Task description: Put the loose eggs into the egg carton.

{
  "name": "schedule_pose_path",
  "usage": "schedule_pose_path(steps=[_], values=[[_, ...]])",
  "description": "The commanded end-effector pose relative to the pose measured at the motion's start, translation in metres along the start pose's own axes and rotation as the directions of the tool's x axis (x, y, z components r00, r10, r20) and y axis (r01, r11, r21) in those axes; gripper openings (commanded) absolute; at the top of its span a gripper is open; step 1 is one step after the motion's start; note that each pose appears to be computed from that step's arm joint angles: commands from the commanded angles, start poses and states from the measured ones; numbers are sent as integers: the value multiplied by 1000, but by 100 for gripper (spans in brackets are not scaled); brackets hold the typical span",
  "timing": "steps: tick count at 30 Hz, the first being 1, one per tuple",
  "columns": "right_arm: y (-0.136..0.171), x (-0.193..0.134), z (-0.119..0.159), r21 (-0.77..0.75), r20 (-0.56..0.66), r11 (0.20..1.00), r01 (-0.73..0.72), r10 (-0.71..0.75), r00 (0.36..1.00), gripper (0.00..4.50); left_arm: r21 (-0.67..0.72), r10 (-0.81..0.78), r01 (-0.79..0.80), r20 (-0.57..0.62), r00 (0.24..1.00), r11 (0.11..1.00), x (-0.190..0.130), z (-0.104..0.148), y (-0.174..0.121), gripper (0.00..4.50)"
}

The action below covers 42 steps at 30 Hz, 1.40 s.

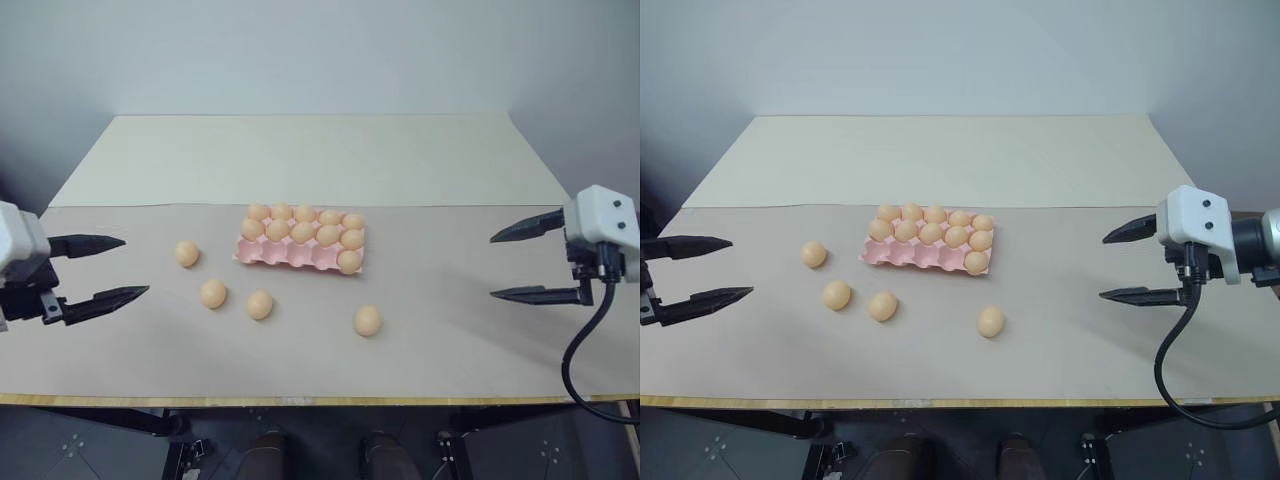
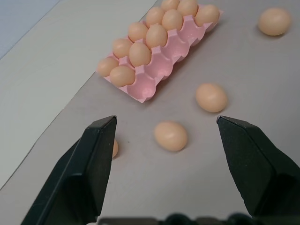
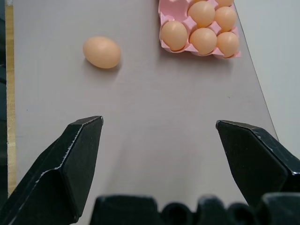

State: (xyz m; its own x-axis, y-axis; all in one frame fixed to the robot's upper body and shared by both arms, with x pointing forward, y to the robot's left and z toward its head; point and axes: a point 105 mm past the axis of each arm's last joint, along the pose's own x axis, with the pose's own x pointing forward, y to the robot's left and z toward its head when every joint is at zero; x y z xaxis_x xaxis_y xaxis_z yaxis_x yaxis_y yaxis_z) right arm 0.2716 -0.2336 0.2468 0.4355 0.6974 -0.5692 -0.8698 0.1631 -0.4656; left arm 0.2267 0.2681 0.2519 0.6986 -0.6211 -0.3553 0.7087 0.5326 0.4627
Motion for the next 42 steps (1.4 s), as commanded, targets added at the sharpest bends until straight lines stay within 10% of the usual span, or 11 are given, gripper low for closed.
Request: schedule_pose_path(steps=[1, 16, 42], values=[[0, 0, 10, -8, 28, 1000, 21, -21, 999, 450, 55, -59, 57, 38, 998, 997, 5, 12, -7, 370], [44, 91, 46, 45, 210, 998, -45, 35, 977, 450, 16, -331, 331, 99, 938, 943, 35, 3, -44, 370], [66, 171, 9, 94, 92, 993, -75, 66, 994, 450, 9, -376, 376, 46, 925, 927, 40, -11, -53, 370]])
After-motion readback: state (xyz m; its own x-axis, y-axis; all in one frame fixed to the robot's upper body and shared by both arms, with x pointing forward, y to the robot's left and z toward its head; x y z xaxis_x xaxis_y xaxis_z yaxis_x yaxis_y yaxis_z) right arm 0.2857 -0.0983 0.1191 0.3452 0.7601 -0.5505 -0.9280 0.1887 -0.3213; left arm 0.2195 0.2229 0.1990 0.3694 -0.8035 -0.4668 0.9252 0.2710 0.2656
